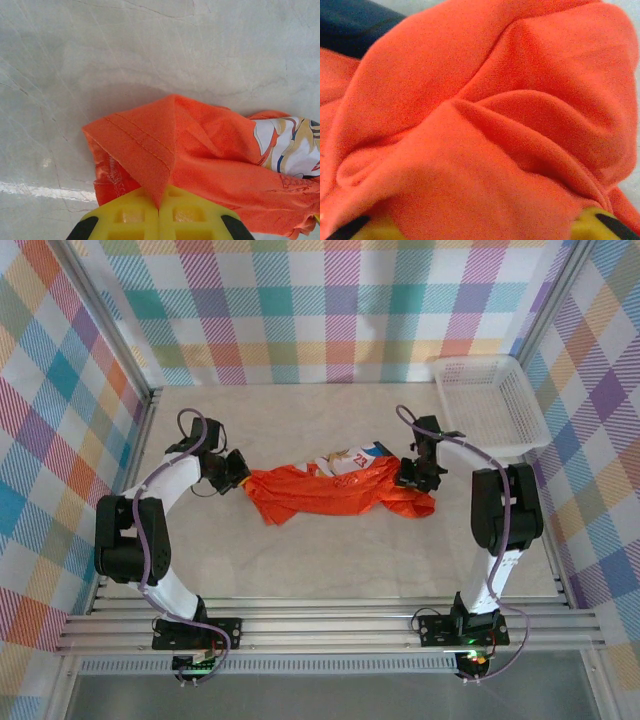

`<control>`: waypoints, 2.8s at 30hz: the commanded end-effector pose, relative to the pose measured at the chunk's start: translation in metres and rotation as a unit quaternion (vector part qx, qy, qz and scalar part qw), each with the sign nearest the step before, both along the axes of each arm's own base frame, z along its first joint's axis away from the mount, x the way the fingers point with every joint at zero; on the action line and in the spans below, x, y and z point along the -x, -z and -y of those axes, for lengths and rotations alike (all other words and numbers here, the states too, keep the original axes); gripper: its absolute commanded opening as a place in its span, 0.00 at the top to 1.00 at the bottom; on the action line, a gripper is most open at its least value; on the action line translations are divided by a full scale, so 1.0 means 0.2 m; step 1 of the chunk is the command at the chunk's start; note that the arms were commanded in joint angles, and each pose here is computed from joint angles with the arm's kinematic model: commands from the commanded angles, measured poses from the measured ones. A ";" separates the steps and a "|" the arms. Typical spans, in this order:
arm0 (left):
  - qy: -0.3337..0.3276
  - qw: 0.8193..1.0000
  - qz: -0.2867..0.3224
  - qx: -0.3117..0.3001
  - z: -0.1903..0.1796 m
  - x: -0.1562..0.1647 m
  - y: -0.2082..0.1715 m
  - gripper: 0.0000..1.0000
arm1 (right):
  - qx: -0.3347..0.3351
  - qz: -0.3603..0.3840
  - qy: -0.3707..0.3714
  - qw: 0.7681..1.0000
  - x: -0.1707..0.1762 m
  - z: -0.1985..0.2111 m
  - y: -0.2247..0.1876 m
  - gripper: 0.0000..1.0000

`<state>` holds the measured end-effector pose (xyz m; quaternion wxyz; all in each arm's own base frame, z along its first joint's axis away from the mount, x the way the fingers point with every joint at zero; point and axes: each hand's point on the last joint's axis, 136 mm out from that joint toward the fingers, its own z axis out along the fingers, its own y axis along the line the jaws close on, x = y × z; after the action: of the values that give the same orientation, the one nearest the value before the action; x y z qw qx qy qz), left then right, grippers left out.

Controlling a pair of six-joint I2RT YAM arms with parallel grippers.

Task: Fold the inside-out t-shirt

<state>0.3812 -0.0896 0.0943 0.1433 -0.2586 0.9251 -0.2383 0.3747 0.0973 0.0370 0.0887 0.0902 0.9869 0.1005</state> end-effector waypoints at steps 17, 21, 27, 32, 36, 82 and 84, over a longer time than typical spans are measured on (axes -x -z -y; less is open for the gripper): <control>0.013 1.000 -0.007 -0.010 0.00 -0.03 0.01 1.00 | -0.068 0.109 -0.036 0.991 0.03 -0.12 -0.75 1.00; -0.002 1.000 -0.004 -0.011 -0.05 -0.08 0.00 1.00 | -0.095 0.164 -0.042 0.981 0.11 -0.11 -1.07 1.00; -0.031 0.999 0.008 -0.027 -0.21 -0.15 -0.09 1.00 | -0.179 0.232 -0.028 0.956 0.22 -0.05 -1.45 1.00; -0.078 0.996 0.007 -0.044 -0.41 -0.14 -0.12 1.00 | -0.234 0.263 -0.006 0.936 0.26 0.03 -1.63 1.00; -0.086 0.995 0.018 -0.036 -0.42 -0.15 -0.14 1.00 | -0.248 0.254 -0.007 0.935 0.23 0.02 -1.59 1.00; 0.061 0.997 -0.028 -0.043 0.29 -0.08 0.17 1.00 | -0.134 0.022 -0.175 0.975 0.27 -0.71 -0.56 0.62; 0.062 0.997 -0.028 -0.046 0.28 -0.07 0.17 1.00 | -0.106 0.008 -0.194 0.975 0.29 -0.75 -0.49 0.55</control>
<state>0.4019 -0.1487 0.0668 0.1206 -0.2056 0.9478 -0.2117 0.3235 0.2476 0.1618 0.0815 -0.0656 0.9510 0.2909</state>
